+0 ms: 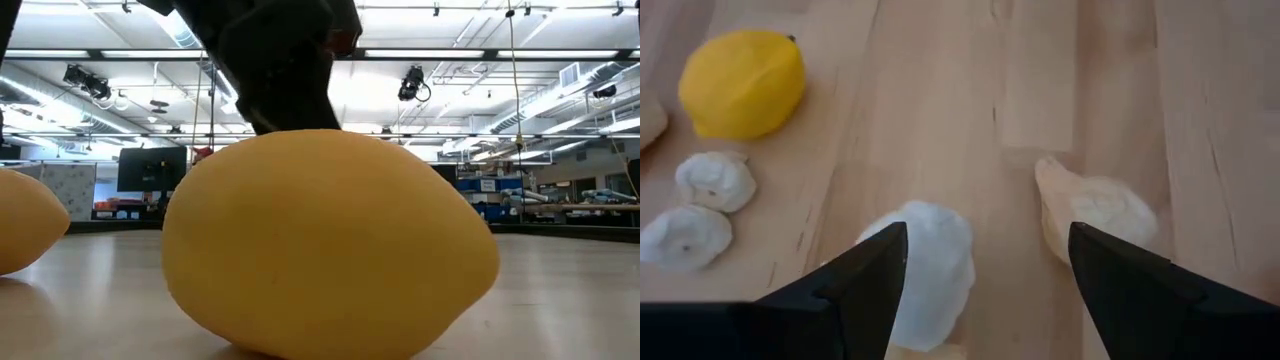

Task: Sort produce into baskets
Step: Put the green lime into the bottom white bin

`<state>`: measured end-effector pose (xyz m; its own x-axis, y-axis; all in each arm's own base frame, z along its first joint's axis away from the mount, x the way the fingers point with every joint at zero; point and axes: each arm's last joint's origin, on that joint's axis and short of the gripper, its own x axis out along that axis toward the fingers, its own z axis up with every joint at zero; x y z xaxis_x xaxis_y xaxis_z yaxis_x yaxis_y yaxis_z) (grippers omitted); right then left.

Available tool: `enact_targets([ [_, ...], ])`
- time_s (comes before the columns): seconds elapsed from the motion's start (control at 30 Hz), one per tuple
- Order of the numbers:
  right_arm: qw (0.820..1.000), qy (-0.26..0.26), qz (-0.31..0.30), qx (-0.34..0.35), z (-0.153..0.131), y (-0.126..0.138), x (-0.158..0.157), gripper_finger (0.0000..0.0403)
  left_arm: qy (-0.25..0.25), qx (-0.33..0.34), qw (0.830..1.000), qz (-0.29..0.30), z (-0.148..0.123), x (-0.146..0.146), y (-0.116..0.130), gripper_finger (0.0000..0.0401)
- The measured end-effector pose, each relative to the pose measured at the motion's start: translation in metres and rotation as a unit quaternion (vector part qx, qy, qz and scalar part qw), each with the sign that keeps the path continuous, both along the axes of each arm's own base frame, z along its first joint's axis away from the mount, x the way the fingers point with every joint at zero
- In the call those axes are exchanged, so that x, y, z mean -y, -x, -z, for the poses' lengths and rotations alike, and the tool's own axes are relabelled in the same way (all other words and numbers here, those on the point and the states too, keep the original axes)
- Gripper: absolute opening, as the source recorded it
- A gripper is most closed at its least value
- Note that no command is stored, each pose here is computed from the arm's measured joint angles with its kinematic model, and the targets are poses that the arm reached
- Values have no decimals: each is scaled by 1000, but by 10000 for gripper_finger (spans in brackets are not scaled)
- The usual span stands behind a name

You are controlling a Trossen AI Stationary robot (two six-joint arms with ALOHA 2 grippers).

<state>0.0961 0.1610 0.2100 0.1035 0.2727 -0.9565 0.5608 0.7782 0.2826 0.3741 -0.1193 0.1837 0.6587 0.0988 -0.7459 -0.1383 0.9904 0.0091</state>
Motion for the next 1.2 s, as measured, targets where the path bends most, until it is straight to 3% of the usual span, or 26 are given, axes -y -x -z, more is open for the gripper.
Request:
enact_targets([
  [0.37, 999, -26, -32, -16, 3, -3, -7, 233, 10, 19, 1000, -3, -2, 3, -2, 282],
  [0.53, 999, -23, -28, 16, 3, -6, -9, 233, 8, 20, 1000, -7, -2, 0, -3, 282],
  [0.8, 993, -39, -93, 60, 0, -9, -14, 235, 7, 20, 1000, -8, -2, 0, -3, 282],
  [1.07, 993, -32, -94, 67, 0, -9, -13, 234, 7, 19, 1000, -9, -2, 0, -3, 282],
  [1.2, 985, -19, -132, 111, -1, -12, -15, 234, 8, 20, 1000, -9, -2, 0, -3, 282],
])
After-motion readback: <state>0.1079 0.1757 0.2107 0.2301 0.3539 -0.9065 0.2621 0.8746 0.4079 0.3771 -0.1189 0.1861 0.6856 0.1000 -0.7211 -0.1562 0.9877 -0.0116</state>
